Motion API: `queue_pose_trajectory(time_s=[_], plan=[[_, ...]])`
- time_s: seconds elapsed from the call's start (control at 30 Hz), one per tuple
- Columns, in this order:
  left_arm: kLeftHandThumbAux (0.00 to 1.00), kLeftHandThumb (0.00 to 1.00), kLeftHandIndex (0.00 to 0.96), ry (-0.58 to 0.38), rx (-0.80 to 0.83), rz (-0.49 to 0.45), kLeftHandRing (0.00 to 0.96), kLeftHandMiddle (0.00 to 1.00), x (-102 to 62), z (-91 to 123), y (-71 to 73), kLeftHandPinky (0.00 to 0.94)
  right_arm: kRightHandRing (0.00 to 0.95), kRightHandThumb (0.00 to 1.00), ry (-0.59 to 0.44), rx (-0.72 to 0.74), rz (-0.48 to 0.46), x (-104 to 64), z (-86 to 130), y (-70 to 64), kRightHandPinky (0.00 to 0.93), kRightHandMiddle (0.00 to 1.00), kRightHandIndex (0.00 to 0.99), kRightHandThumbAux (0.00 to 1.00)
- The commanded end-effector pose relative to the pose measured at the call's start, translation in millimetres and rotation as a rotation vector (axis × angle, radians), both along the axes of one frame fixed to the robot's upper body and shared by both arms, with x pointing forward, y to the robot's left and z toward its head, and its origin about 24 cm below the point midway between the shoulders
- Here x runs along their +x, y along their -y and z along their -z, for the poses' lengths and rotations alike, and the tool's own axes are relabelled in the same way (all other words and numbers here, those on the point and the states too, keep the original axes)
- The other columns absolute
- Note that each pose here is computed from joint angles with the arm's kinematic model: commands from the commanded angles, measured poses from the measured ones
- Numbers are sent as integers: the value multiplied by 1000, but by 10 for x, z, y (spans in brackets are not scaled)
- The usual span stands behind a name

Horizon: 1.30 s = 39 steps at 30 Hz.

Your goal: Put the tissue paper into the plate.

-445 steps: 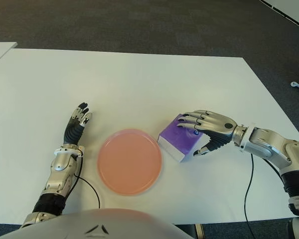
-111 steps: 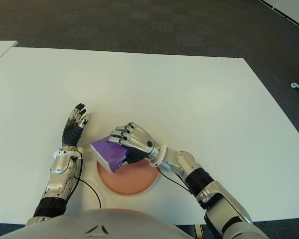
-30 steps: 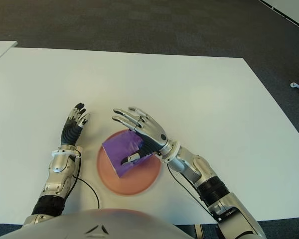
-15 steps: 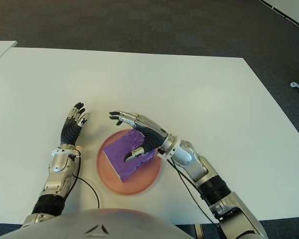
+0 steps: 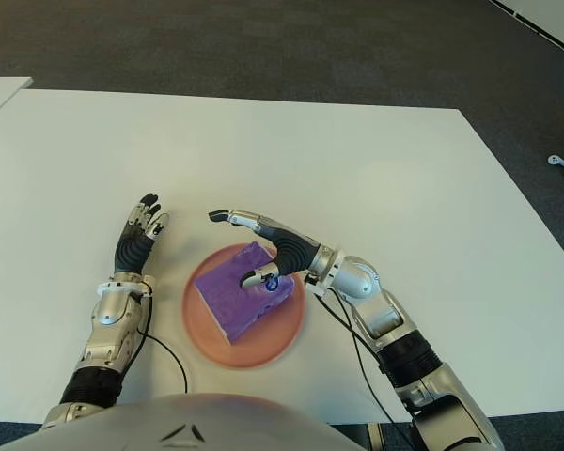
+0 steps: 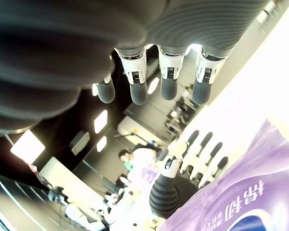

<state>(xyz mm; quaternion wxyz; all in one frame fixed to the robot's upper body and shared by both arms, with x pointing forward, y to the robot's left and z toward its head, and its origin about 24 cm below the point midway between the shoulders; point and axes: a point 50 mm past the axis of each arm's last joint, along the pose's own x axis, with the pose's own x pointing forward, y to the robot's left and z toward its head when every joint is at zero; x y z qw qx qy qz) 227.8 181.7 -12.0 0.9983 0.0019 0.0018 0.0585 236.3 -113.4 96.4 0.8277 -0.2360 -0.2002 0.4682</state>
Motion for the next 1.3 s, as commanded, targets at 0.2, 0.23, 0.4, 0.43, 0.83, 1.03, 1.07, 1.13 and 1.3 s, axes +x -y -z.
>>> queue_pose_trajectory(time_s=[0.2,0.23,0.4,0.43,0.83,1.03,1.07,1.13,1.3], plan=[[528,0,0,-74,-10,-4,0,0,-86,138,5,0,0,0,-131,219,194,368,47,296,0,0,0,336],[527,0,0,-74,-10,-6,0,0,-87,137,6,0,0,0,-139,238,215,412,64,339,0,0,0,329],[524,0,0,-77,-13,-14,0,0,-90,132,13,0,0,0,-128,417,297,499,-93,374,0,0,0,306],[523,0,0,-78,-13,-14,0,0,-90,132,14,0,0,0,-129,446,311,501,-102,384,0,0,0,305],[522,0,0,-85,-12,-9,0,0,-104,112,15,0,0,0,-181,909,625,557,-136,743,0,0,0,397],[524,0,0,-87,-11,-12,0,0,-117,106,8,0,0,0,-216,1013,818,570,104,819,0,0,0,413],[525,0,0,-87,-11,-13,0,0,-120,106,7,0,0,0,-218,1026,847,558,141,832,0,0,0,414],[525,0,0,-87,-13,-14,0,0,-123,107,5,0,0,0,-247,1063,911,539,297,952,0,0,0,432],[521,0,0,-90,-13,-12,0,0,-127,110,0,0,0,0,-344,1105,946,529,535,924,0,0,0,488]])
